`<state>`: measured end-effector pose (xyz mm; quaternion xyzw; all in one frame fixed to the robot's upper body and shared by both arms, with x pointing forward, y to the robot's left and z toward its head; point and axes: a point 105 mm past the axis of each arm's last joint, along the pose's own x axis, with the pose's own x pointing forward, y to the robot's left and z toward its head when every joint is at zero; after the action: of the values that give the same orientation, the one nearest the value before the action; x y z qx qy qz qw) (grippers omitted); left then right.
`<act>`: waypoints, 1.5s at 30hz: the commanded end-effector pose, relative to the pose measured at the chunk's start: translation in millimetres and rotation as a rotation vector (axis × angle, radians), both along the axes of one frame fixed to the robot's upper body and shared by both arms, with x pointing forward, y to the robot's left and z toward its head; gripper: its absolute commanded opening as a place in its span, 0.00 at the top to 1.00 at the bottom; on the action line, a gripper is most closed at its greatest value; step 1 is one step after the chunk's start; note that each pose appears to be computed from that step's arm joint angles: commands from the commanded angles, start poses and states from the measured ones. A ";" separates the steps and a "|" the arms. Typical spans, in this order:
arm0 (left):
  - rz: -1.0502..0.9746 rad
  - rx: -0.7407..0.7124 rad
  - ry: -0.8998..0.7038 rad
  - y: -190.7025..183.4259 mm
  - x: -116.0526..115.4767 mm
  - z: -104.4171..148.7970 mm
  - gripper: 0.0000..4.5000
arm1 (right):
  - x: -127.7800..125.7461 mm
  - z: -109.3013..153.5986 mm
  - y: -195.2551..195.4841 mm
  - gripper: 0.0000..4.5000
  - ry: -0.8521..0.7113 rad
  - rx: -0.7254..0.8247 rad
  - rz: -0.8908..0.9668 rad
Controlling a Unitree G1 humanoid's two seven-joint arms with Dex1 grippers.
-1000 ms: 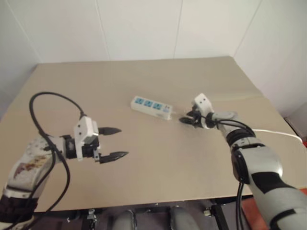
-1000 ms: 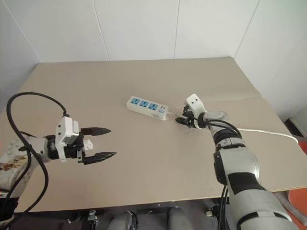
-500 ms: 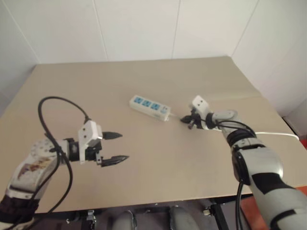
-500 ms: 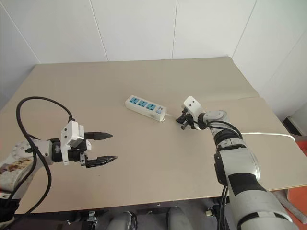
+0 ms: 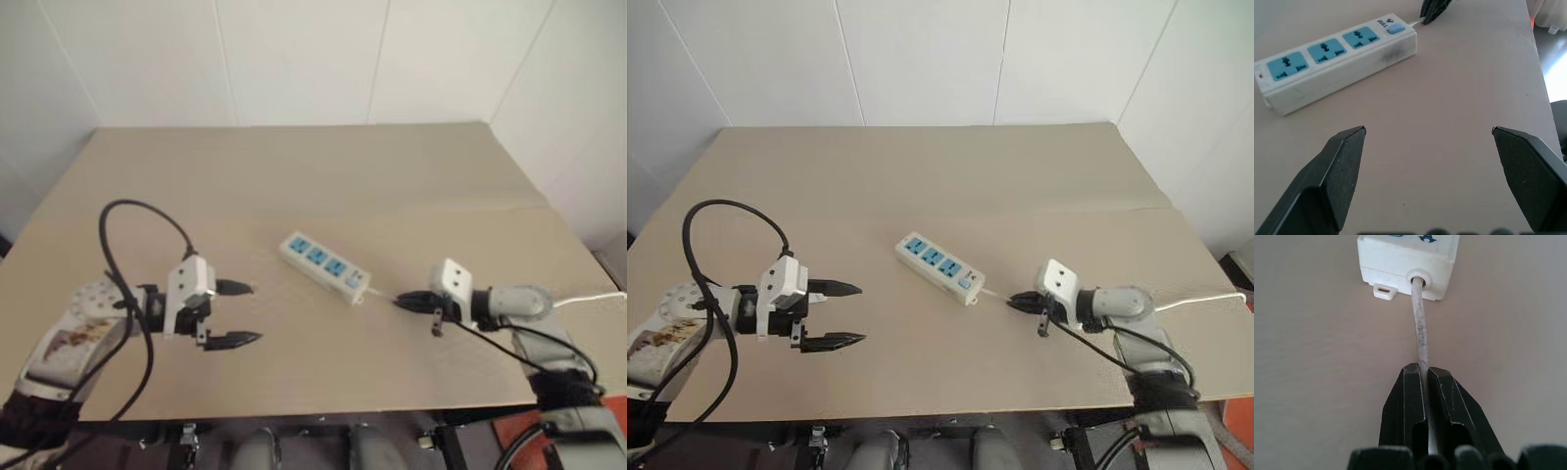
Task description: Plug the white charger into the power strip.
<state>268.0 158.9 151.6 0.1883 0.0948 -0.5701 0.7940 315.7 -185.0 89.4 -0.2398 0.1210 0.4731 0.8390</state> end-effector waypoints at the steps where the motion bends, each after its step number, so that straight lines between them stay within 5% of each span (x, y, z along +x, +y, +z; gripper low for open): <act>1: 0.023 -0.045 -0.048 -4.8 6.0 14.7 0.00 | -9.7 6.1 2.7 0.93 -0.009 0.067 -0.031; 13: 0.050 -0.052 -0.043 -7.4 7.8 15.3 0.00 | -18.6 41.8 19.7 0.03 -0.152 0.348 -0.143; 27: 0.029 -0.068 -0.026 -13.7 9.8 18.7 0.00 | -5.9 38.3 75.0 0.01 -0.249 0.419 -0.193; 45: 0.019 -0.055 -0.037 -13.6 6.4 17.9 0.00 | -1.2 -3.2 84.3 0.01 -0.138 0.438 -0.228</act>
<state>276.7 146.3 163.3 0.1626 0.0788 -0.5608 0.8080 317.0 -103.1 82.2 -0.0717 -0.0005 0.3661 0.9278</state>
